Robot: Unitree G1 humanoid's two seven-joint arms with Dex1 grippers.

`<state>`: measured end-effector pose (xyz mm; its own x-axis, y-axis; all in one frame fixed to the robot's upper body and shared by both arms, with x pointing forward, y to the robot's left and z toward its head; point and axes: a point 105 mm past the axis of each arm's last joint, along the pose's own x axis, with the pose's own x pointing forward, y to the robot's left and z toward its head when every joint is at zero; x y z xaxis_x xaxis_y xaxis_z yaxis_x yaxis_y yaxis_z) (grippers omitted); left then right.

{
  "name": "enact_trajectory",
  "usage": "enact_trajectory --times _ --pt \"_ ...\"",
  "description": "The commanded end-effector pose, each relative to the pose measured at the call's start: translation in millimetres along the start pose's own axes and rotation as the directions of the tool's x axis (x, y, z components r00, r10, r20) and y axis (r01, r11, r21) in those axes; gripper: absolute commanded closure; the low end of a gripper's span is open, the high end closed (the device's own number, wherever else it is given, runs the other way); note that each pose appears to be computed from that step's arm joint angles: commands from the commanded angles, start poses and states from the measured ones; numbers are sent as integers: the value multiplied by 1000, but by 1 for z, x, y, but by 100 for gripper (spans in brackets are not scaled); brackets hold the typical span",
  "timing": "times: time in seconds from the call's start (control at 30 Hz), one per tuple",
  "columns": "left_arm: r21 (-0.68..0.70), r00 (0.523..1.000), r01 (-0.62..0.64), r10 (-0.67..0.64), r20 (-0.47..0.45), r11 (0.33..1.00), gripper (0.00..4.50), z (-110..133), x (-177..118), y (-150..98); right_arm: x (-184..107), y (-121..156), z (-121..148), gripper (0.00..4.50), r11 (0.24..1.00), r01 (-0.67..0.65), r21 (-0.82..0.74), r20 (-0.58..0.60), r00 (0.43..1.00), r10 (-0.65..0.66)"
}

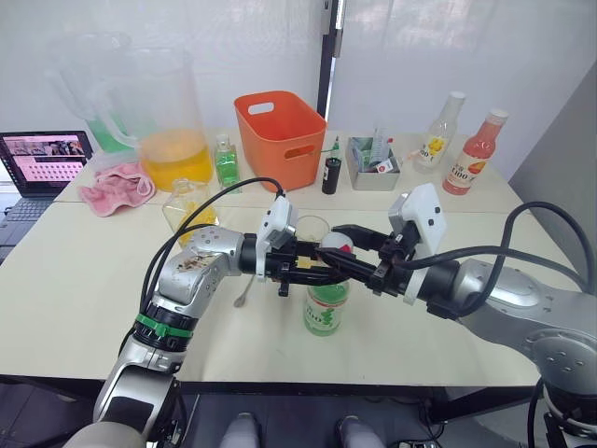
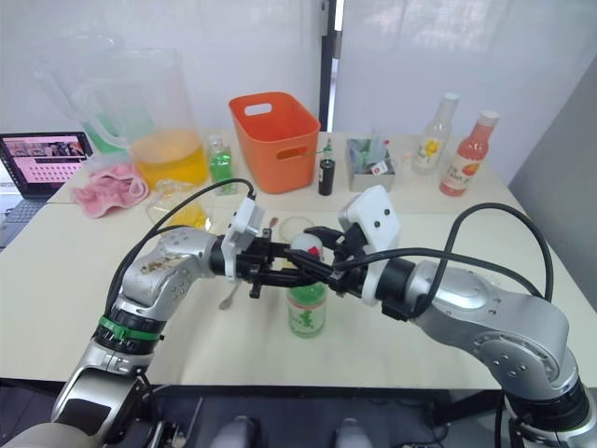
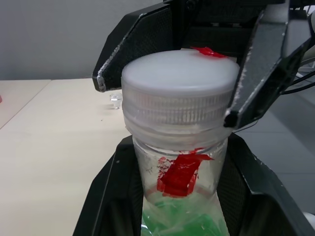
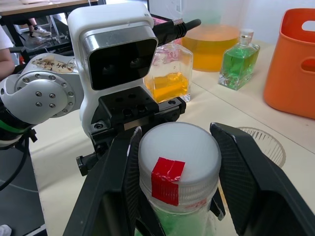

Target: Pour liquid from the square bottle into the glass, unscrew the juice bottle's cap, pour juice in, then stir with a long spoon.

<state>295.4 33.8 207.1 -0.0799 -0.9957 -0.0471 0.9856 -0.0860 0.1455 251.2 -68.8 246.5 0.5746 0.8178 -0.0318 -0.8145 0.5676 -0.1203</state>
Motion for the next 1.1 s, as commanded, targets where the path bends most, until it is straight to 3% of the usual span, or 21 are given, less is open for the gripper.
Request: enact_trajectory --times 0.03,0.23,0.43,0.63,0.83,0.9,1.0,1.07,1.1 --pt "18 999 36 -36 -12 999 305 0 2 -8 0 6 5 279 997 -70 -25 2 998 70" --pt "36 998 65 -65 -18 997 306 6 -10 -19 2 22 -1 279 933 -357 -51 -46 934 355" --pt "49 999 36 -34 -38 998 306 6 -15 -22 12 5 -1 279 771 -622 -140 -116 783 611" --pt "55 999 5 -2 -46 998 307 7 -17 -28 25 -14 7 279 571 -793 -212 -173 606 777" --pt "57 999 -20 22 -36 998 308 8 -17 -29 30 -20 15 279 516 -830 -211 -177 552 815" --pt "59 999 -28 30 -27 998 308 8 -18 -29 25 -21 28 176 538 -819 -200 -123 565 816" --pt "49 999 -33 33 -8 998 310 8 -17 -29 18 -27 38 72 601 -763 -239 -74 632 772" --pt "46 999 -33 34 -6 998 310 6 -17 -29 12 -33 39 12 665 -700 -259 -52 698 715" --pt "46 999 -34 34 -6 998 310 5 -17 -29 9 -34 39 7 683 -684 -258 -47 715 698"
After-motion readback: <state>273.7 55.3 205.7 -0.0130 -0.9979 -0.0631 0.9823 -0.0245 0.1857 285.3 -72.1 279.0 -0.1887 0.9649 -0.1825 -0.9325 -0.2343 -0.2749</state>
